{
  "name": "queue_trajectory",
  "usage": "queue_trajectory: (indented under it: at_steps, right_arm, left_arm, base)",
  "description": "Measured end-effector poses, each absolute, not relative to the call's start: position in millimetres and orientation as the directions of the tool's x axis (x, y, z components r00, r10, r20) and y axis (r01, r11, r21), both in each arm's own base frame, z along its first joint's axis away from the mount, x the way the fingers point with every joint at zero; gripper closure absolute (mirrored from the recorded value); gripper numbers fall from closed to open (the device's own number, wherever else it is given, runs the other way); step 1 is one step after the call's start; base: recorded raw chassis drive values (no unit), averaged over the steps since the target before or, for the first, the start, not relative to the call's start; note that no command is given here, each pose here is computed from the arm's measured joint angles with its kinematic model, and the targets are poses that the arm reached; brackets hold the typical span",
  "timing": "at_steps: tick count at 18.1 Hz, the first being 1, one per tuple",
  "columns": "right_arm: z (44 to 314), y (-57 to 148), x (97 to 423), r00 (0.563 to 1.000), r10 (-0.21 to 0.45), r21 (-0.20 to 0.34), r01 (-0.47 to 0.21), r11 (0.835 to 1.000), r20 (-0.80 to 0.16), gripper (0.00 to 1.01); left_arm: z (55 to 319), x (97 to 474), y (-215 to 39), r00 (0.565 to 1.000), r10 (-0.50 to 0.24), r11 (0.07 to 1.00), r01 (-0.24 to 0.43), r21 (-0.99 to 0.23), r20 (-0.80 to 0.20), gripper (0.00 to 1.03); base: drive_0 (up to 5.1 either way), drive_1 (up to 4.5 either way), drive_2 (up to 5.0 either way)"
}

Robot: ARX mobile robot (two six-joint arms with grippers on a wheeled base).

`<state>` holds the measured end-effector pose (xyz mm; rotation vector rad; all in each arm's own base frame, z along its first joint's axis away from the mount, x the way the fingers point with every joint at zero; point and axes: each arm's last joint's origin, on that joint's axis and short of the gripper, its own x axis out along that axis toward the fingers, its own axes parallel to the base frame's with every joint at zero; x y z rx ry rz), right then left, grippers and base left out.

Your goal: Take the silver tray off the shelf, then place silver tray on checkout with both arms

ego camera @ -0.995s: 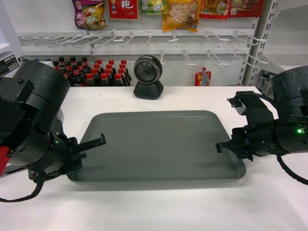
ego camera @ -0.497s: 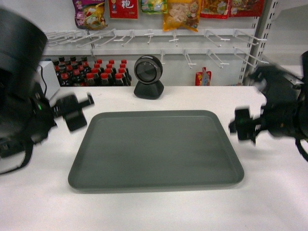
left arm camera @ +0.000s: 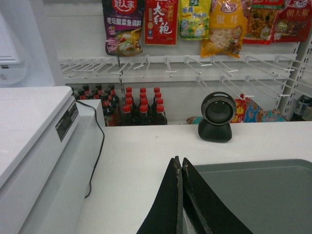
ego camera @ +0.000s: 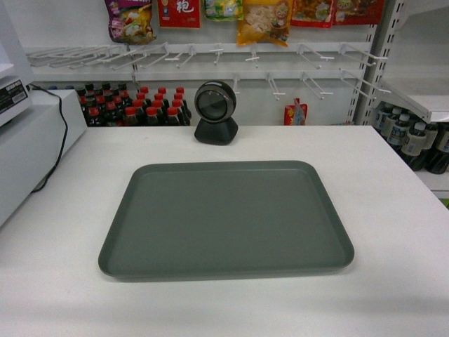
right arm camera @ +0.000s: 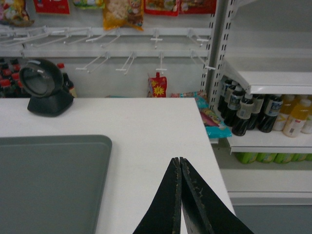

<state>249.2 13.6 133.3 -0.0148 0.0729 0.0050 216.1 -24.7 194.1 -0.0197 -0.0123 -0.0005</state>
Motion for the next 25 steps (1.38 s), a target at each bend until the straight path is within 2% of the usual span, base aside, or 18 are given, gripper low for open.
queue_trajectory:
  at_steps: [2, 6, 8, 9, 11, 13, 25]
  right_arm:
    - [148, 1, 227, 1.000, -0.002, -0.008, 0.001, 1.000, -0.006, 0.99]
    - [152, 0, 193, 0.999, -0.004, -0.008, 0.003, 1.000, -0.051, 0.99]
    - [164, 0, 180, 1.000, -0.004, -0.007, 0.004, 1.000, -0.005, 0.99]
    - [165, 0, 174, 1.000, -0.003, -0.007, 0.003, 1.000, -0.002, 0.99]
    - [160, 0, 162, 1.000, -0.003, -0.008, 0.003, 1.000, -0.028, 0.99]
    - [163, 0, 154, 1.000, -0.002, -0.007, 0.002, 1.000, -0.013, 0.99]
    - [171, 0, 120, 1.000, -0.003, -0.007, 0.003, 1.000, 0.013, 0.99]
  left_arm:
    - [182, 199, -18, 1.000, 0.004, 1.000, -0.004, -0.016, -0.020, 1.02]
    - [177, 172, -6, 1.000, -0.018, 1.000, 0.018, -0.017, -0.009, 1.02]
    - [173, 162, 2, 1.000, 0.022, 1.000, -0.022, -0.017, -0.017, 1.02]
    - [170, 158, 0, 1.000, 0.003, 1.000, -0.003, -0.017, 0.027, 1.02]
    - [158, 148, 0, 0.999, -0.003, 1.000, 0.002, -0.017, -0.042, 1.02]
    - [164, 142, 0, 1.000, -0.003, 1.000, 0.003, -0.017, -0.007, 1.02]
    - [170, 115, 0, 1.000, -0.003, 1.000, 0.003, -0.017, 0.011, 1.02]
  base:
    - [0.0, 0.00, 0.0]
    - [0.0, 0.00, 0.0]
    - [0.0, 0.00, 0.0]
    - [0.0, 0.00, 0.0]
    - [0.0, 0.00, 0.0]
    - [0.0, 0.00, 0.0]
    - [0.0, 0.00, 0.0]
